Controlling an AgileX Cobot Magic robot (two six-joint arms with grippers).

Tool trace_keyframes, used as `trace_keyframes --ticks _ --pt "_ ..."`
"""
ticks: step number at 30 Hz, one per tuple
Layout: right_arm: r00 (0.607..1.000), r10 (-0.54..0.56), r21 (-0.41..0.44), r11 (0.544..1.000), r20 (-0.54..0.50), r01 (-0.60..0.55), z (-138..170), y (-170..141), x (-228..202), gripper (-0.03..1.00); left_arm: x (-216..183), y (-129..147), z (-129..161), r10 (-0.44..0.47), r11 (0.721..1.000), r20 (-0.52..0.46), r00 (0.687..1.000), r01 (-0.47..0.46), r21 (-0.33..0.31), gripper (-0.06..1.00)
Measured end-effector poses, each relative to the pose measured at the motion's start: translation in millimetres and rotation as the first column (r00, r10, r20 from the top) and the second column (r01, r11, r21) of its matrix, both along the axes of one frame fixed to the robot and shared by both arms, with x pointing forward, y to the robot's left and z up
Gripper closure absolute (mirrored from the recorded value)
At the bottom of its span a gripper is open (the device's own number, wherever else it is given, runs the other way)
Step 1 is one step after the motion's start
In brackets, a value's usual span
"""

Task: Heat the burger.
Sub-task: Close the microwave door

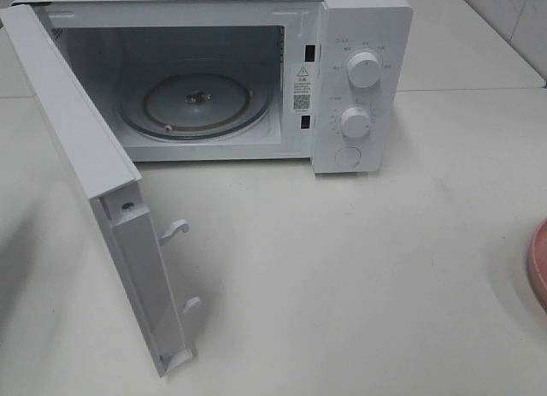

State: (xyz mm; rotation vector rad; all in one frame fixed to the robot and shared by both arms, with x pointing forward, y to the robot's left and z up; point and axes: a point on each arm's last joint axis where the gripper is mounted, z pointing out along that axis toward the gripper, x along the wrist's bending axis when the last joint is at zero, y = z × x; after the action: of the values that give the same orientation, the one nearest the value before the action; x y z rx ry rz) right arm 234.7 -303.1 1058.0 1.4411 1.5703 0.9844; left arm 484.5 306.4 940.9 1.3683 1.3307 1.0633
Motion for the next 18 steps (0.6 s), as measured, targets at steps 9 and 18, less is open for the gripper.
trace_keyframes --ticks 9,18 --pt "1.000 0.002 -0.005 1.000 0.000 -0.002 0 0 0 0.21 32 -19 -6 -0.234 0.972 0.040 0.971 0.232 0.045 0.94" --pt "1.000 0.002 -0.005 1.000 0.000 -0.002 0 0 0 0.21 51 -38 -12 -0.255 0.967 0.035 0.966 0.255 0.016 0.94"
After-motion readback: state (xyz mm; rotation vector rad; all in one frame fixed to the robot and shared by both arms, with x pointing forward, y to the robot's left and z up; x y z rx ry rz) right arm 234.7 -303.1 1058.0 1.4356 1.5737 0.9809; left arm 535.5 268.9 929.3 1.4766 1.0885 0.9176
